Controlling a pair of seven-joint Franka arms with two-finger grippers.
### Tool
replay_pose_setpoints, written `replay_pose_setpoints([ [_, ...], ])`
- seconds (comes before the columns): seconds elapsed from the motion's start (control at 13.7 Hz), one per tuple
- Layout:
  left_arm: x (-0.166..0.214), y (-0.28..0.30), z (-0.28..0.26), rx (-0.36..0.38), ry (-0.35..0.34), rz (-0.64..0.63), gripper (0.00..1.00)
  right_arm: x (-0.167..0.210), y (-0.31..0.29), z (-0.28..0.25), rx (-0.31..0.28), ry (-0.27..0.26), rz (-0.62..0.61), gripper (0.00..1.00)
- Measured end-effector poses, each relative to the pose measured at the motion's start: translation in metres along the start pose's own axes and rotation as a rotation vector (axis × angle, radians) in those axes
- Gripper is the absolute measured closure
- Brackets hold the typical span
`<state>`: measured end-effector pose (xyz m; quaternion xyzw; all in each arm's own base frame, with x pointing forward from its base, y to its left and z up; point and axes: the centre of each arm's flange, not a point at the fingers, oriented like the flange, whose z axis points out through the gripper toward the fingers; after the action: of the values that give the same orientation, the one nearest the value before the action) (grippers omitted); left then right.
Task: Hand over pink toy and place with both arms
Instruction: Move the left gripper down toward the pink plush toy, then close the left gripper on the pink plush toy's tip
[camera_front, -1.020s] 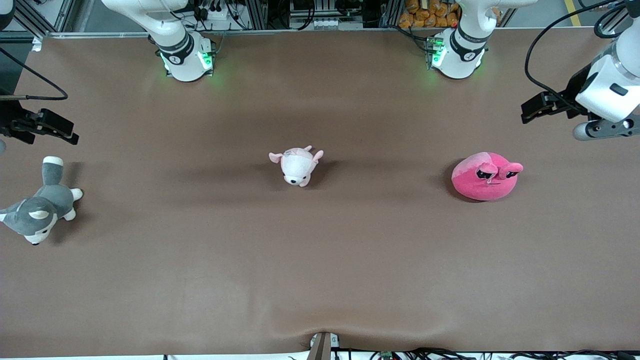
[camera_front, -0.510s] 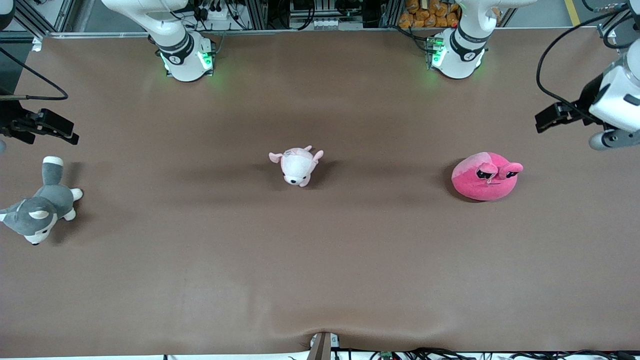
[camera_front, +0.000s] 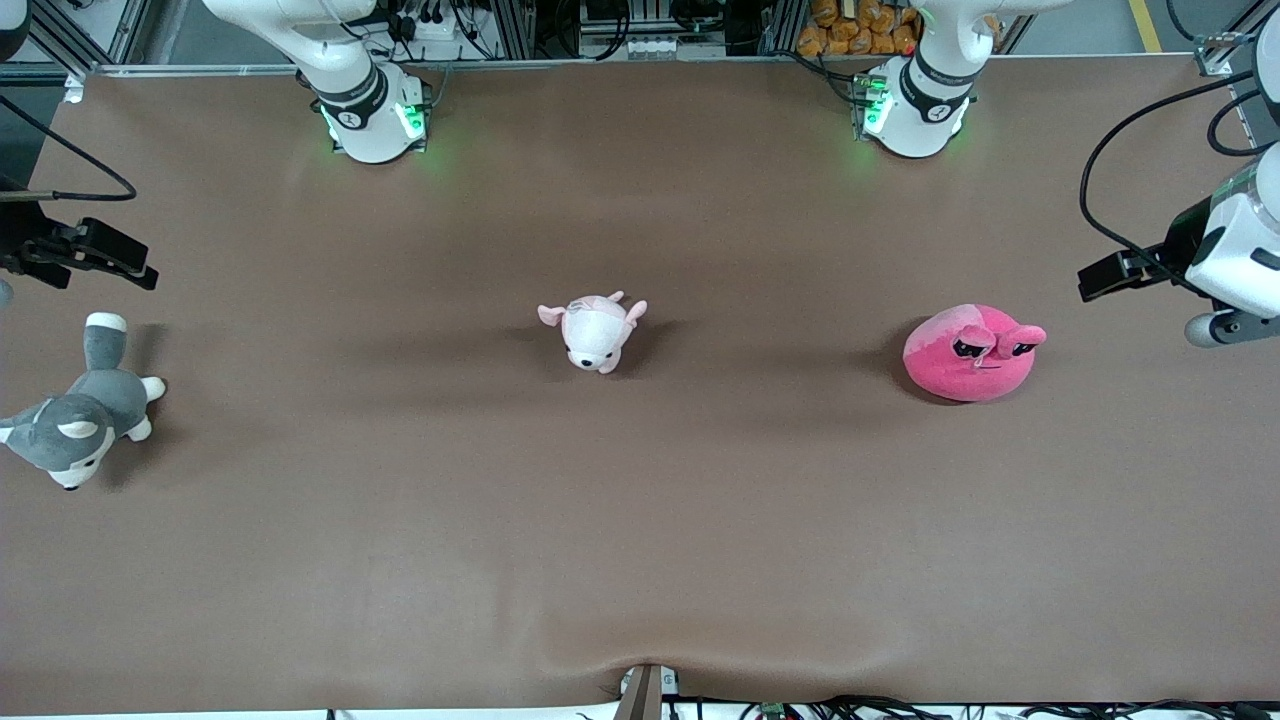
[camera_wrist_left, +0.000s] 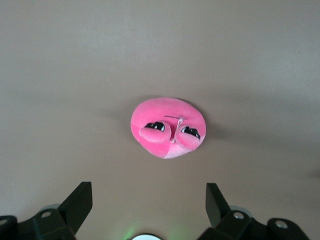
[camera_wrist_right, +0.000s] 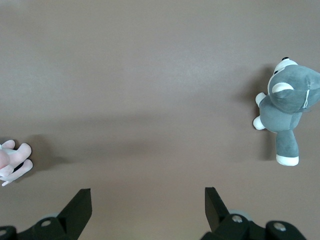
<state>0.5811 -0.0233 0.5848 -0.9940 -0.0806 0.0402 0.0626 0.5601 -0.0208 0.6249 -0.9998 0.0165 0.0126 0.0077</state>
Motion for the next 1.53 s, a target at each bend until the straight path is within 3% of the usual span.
replay_pose_setpoints([
  [0.51, 0.015, -0.008, 0.022, 0.026, -0.026, -0.044, 0.00, 0.000, 0.000, 0.000, 0.000, 0.000, 0.000, 0.00],
  [1.02, 0.029, -0.054, 0.042, 0.020, -0.036, -0.329, 0.00, 0.000, -0.002, 0.001, 0.000, -0.001, -0.004, 0.00],
  [1.53, 0.041, -0.070, 0.107, -0.043, -0.061, -0.674, 0.00, 0.000, -0.007, 0.001, 0.000, -0.001, -0.013, 0.00],
])
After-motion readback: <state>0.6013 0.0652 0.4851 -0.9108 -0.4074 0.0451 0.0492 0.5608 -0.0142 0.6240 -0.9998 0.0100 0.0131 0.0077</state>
